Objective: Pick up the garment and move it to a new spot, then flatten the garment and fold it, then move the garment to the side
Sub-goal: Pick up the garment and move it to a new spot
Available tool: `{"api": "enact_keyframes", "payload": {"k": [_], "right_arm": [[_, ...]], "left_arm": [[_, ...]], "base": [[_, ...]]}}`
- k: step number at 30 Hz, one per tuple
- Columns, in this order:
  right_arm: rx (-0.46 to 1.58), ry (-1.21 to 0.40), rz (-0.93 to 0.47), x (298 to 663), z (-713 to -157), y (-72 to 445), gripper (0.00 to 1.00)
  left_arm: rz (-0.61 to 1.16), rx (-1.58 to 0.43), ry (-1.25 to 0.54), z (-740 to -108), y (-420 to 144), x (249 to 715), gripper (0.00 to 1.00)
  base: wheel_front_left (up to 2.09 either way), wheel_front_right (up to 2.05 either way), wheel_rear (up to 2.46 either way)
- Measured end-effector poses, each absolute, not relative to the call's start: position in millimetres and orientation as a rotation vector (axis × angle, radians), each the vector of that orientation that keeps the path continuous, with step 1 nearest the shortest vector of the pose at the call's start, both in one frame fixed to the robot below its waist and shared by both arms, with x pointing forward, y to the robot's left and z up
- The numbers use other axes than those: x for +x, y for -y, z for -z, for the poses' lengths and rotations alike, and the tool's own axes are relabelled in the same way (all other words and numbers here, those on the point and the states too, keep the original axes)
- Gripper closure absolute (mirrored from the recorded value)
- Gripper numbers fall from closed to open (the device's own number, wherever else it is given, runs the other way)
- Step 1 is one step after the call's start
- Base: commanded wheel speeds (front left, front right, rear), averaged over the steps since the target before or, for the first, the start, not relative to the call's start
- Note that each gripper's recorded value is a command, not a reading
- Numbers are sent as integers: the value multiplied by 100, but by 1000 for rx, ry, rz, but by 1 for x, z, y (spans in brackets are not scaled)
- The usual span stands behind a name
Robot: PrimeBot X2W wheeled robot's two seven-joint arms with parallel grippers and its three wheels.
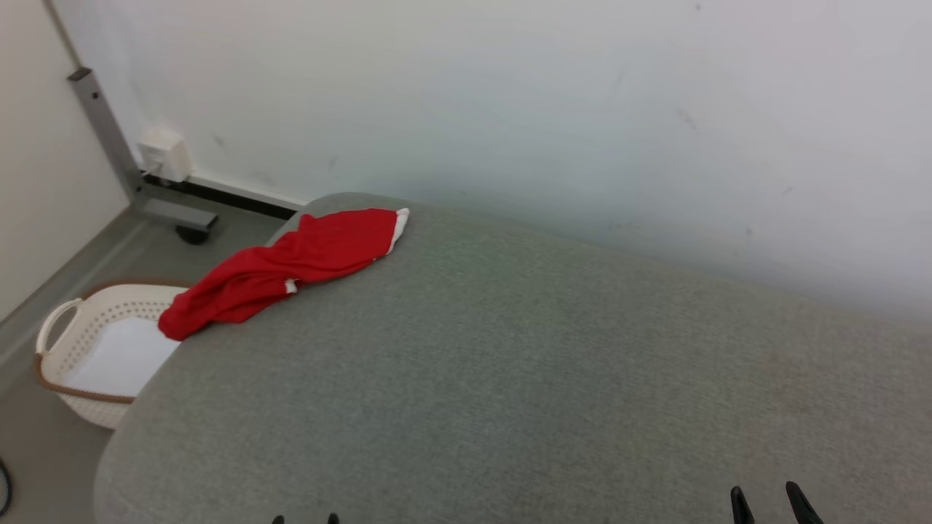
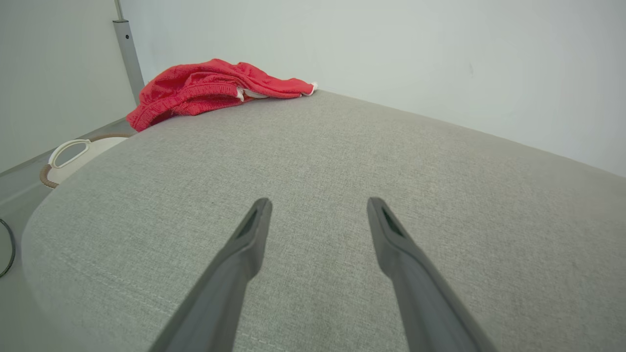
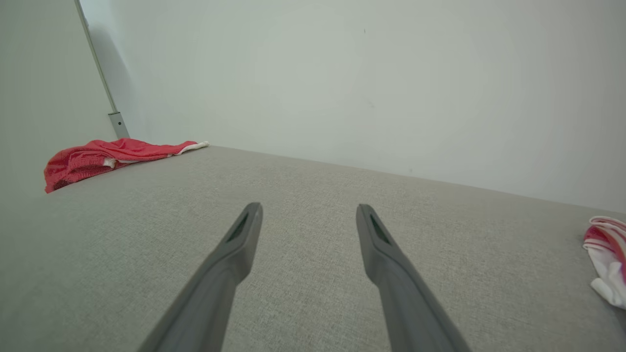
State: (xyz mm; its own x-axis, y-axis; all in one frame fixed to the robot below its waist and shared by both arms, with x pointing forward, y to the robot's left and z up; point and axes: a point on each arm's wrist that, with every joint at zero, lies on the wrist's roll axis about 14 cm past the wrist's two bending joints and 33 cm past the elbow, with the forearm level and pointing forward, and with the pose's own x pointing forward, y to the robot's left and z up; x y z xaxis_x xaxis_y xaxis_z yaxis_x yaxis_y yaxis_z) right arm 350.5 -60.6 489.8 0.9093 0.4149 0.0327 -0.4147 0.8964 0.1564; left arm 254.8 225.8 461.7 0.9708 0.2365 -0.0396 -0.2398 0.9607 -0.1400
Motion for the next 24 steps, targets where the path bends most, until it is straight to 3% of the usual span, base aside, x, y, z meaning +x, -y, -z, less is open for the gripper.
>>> {"api": "enact_keyframes", "payload": {"k": [6, 10, 17, 24], "right_arm": [[170, -17, -546, 354, -489, 22, 0], [160, -32, -548, 363, -482, 21, 0], [88, -41, -520, 409, -463, 41, 0], [43, -8, -554, 459, -448, 46, 0]], "left_arm": [[-376, -169, -31, -455, -255, 226, 0], [-426, -123, -6, -468, -281, 233, 0], [-470, -13, 66, -512, -341, 303, 0], [-457, 129, -56, -528, -394, 399, 0]], "base": [[0, 0, 0], [0, 0, 0], [0, 0, 0], [0, 0, 0]]}}
